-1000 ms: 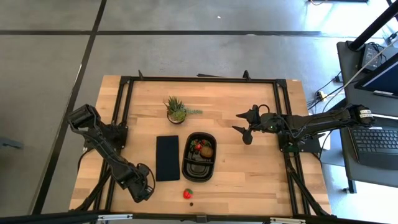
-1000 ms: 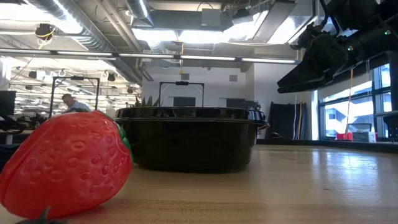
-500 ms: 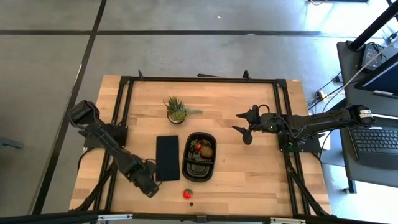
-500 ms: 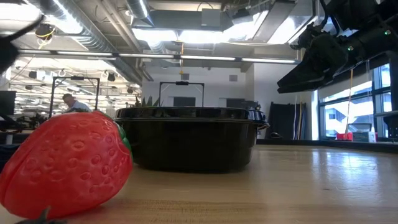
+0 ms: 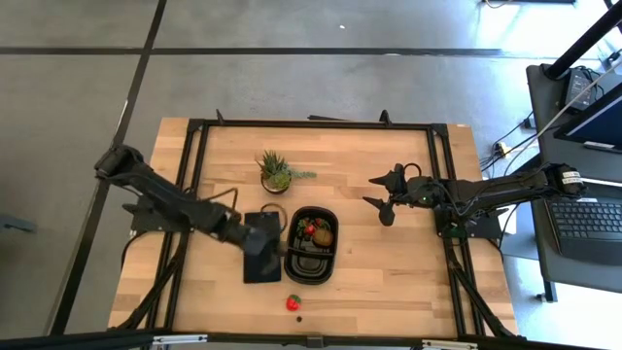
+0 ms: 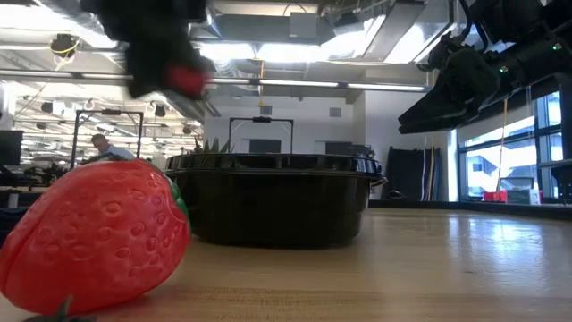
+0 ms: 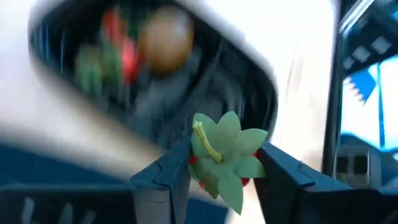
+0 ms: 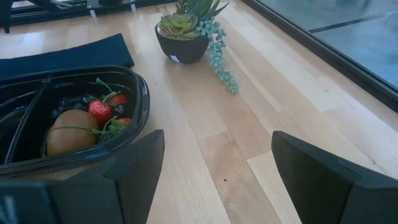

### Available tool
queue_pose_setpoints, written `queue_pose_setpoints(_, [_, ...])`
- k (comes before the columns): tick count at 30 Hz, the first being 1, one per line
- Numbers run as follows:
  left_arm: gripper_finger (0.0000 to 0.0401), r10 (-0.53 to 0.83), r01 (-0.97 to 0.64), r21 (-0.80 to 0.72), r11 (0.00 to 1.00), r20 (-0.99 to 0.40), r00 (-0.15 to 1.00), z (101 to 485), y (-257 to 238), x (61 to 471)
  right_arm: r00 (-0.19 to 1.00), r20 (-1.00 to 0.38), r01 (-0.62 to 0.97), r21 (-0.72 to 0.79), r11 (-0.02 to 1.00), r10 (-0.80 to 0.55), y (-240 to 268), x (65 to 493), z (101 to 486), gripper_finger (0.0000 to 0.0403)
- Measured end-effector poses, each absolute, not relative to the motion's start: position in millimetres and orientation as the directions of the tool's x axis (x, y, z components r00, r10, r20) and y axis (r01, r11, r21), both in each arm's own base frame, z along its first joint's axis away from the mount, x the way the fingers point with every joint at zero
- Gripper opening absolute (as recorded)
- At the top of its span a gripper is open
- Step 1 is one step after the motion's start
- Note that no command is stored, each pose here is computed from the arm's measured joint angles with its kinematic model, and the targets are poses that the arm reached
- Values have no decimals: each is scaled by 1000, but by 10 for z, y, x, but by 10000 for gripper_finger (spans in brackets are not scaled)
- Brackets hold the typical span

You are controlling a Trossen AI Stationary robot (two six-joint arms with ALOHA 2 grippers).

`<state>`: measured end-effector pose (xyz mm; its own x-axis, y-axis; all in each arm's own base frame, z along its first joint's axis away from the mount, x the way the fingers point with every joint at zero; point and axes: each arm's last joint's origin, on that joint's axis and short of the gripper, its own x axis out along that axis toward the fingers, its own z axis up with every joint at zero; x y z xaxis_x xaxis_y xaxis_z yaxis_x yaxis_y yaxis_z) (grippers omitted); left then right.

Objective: Pick and placing Produce into tupperware
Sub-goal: Put the red strawberry into the black bin

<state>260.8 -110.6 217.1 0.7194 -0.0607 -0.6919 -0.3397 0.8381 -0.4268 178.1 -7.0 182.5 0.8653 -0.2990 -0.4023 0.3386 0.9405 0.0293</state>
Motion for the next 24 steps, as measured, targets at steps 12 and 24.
queue_pose_setpoints(12, [146, 86, -364, -269, 892, -689, 720, 1829, -604, 3048, 865, -404, 340, 33, 940, -299, -70, 1780, 1823, 298])
queue_pose_setpoints(24, [182, 45, -359, -285, 889, -726, 687, 1673, -604, 3100, 865, -404, 339, 31, 940, -299, -70, 1780, 1823, 298])
